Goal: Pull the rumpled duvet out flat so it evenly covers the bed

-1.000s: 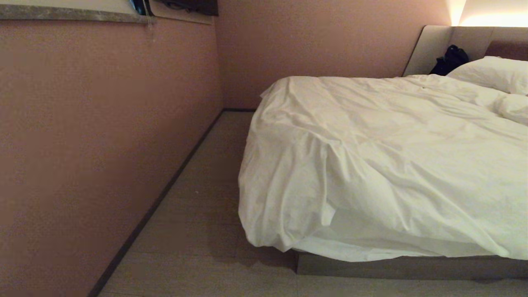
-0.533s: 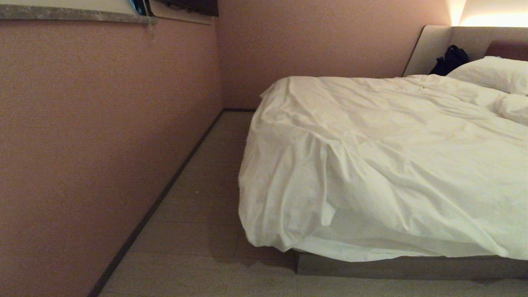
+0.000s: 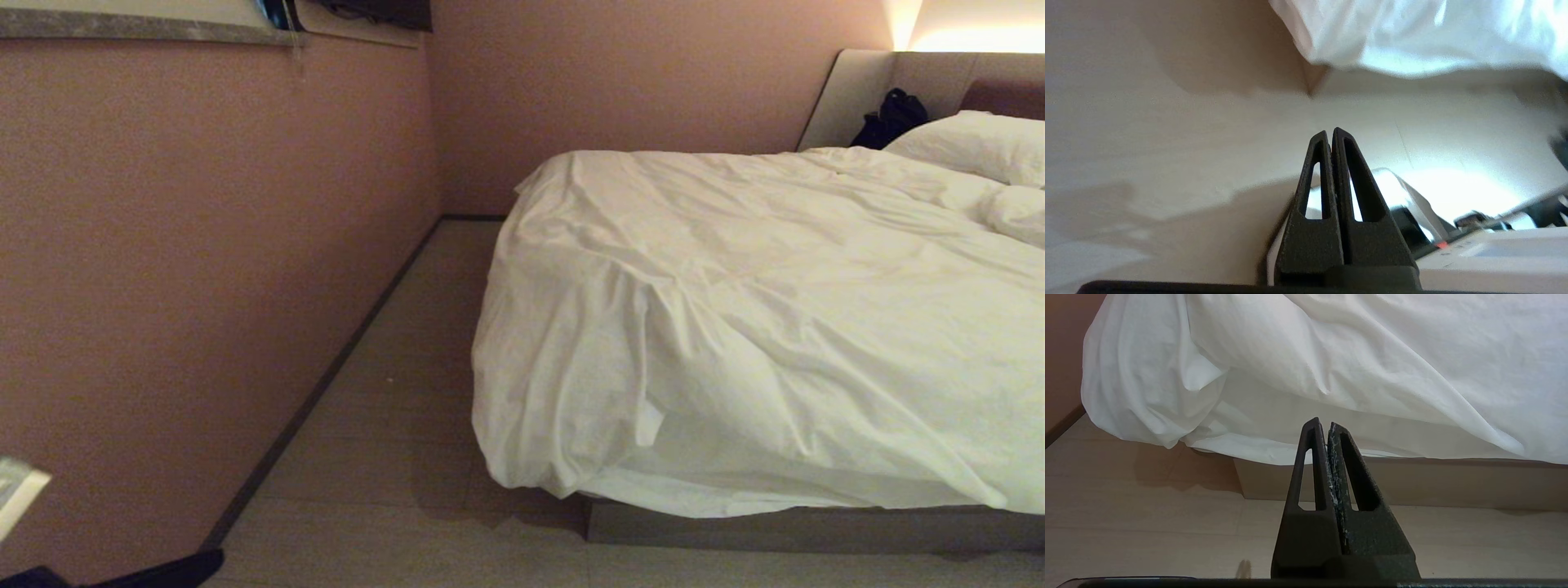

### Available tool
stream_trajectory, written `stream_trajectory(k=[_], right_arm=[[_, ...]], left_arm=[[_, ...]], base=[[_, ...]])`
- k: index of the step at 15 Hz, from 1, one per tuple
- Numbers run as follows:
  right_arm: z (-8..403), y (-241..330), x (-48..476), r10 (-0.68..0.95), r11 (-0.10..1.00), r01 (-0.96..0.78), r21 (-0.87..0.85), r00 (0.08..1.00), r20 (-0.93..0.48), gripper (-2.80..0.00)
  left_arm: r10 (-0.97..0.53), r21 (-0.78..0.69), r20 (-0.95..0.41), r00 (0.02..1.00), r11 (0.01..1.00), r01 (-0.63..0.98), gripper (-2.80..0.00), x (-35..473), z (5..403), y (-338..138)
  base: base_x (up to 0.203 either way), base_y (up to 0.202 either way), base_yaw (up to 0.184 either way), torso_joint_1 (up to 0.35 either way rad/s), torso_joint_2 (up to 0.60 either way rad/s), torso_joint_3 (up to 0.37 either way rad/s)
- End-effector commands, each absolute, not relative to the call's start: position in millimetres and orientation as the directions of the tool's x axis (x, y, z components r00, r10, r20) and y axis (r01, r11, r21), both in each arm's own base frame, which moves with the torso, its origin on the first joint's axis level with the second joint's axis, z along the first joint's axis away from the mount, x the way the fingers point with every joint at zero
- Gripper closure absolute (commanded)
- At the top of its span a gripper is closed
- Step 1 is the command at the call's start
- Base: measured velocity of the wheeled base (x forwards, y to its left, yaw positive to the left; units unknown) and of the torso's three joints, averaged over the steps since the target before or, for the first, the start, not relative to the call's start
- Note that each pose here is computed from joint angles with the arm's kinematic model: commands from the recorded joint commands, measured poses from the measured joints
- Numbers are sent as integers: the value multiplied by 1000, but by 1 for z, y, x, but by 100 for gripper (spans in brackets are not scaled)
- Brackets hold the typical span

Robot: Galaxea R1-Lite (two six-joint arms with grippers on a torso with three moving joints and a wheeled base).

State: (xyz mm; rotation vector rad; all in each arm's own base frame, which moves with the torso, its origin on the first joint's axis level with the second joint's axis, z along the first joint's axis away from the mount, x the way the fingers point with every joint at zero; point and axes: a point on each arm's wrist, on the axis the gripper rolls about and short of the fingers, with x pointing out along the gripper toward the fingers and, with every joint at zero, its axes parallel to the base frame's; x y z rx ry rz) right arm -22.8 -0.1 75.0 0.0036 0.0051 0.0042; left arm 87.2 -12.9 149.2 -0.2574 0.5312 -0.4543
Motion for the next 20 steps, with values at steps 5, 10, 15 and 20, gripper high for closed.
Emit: stream_trajectory(k=[5, 10, 15, 20], right_arm=[[75, 0, -23, 5, 1000, -5, 3, 1000, -5, 0], [75, 0, -23, 3, 1000, -3, 3, 1000, -5, 0], [75, 0, -23, 5, 1000, -5, 3, 1000, -5, 0], [75, 0, -23, 5, 1000, -5, 3, 1000, -5, 0]], left_arm=[[-515, -376, -641, 569, 857, 352, 0, 204, 75, -51], [-497, -280, -600, 627, 864, 418, 0, 234, 55, -111], [-392, -152, -554, 734, 915, 374, 0, 241, 30, -172], [-418, -126, -493, 763, 902, 413, 0, 242, 11, -219]], base=[[0, 0, 0, 0, 0, 0], [0, 0, 0, 0, 0, 0], [0, 0, 0, 0, 0, 0], [0, 0, 0, 0, 0, 0]])
